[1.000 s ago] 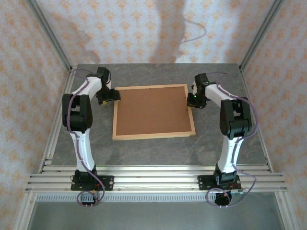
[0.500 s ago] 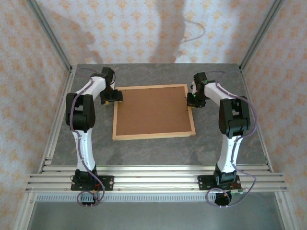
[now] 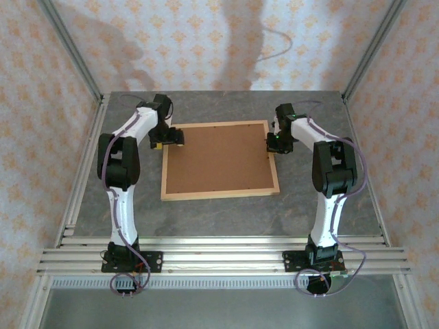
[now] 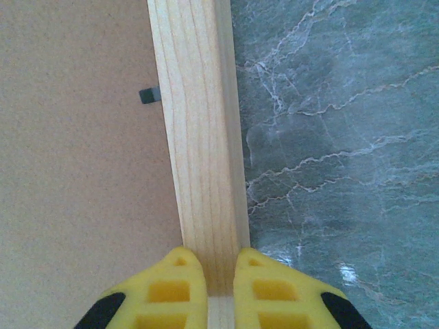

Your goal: Put the photo into the frame

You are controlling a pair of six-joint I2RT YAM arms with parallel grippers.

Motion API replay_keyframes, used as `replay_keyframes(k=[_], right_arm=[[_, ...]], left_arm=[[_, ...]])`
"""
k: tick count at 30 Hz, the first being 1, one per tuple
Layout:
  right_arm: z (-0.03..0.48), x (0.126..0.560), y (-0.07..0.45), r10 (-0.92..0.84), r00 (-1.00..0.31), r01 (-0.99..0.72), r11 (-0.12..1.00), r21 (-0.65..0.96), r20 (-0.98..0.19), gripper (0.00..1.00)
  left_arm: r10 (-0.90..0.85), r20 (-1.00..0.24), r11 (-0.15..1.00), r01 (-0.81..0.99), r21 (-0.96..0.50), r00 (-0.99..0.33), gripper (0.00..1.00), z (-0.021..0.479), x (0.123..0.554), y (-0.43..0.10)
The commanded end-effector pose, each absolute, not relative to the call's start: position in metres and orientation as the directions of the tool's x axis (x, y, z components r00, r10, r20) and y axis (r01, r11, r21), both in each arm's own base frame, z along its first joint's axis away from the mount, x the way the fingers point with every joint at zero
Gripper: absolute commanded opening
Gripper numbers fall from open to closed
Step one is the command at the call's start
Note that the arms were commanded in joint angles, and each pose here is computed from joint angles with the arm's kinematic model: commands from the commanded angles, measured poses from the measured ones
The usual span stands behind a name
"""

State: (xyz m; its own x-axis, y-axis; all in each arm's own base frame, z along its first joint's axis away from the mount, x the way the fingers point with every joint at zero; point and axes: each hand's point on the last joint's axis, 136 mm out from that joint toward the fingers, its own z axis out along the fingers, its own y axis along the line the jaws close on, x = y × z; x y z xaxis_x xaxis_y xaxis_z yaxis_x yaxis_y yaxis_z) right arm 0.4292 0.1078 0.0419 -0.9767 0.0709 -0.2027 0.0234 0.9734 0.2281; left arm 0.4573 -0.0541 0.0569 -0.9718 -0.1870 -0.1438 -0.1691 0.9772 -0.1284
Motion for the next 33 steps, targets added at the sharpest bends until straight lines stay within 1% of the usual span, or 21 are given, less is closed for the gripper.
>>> replay_keyframes(k=[1,6,11,17,26,33], right_arm=[[0.023,0.419,0.100,0.068,-0.986,0.045,0.987,0.153,-0.150,0.10],[0.022,0.418,0.099,0.068,-0.987,0.046,0.987,0.152,-0.145,0.10],[0.021,0.418,0.100,0.083,-0.986,0.060,0.986,0.157,-0.147,0.10],[0.021,0.417,0.100,0.100,-0.984,0.075,0.983,0.167,-0.146,0.10],[0.020,0.415,0.097,0.095,-0.984,0.072,0.986,0.150,-0.148,0.10],[0.023,0.414,0.097,0.095,-0.983,0.072,0.986,0.148,-0.158,0.11]], left_arm=[[-0.240,-0.223,0.964,-0.205,-0.171,-0.945,0.84,0.107,0.462,-0.046],[-0.291,-0.254,0.948,-0.244,-0.203,-0.922,0.85,0.119,0.457,-0.038],[-0.321,-0.255,0.940,-0.274,-0.205,-0.912,0.85,0.120,0.438,-0.029],[-0.360,-0.226,0.927,-0.319,-0.199,-0.905,0.85,0.114,0.395,-0.025],[-0.428,-0.133,0.897,-0.403,-0.180,-0.894,0.85,0.080,0.320,-0.024],[-0.422,-0.086,0.904,-0.411,-0.121,-0.903,0.85,0.064,0.287,-0.018]])
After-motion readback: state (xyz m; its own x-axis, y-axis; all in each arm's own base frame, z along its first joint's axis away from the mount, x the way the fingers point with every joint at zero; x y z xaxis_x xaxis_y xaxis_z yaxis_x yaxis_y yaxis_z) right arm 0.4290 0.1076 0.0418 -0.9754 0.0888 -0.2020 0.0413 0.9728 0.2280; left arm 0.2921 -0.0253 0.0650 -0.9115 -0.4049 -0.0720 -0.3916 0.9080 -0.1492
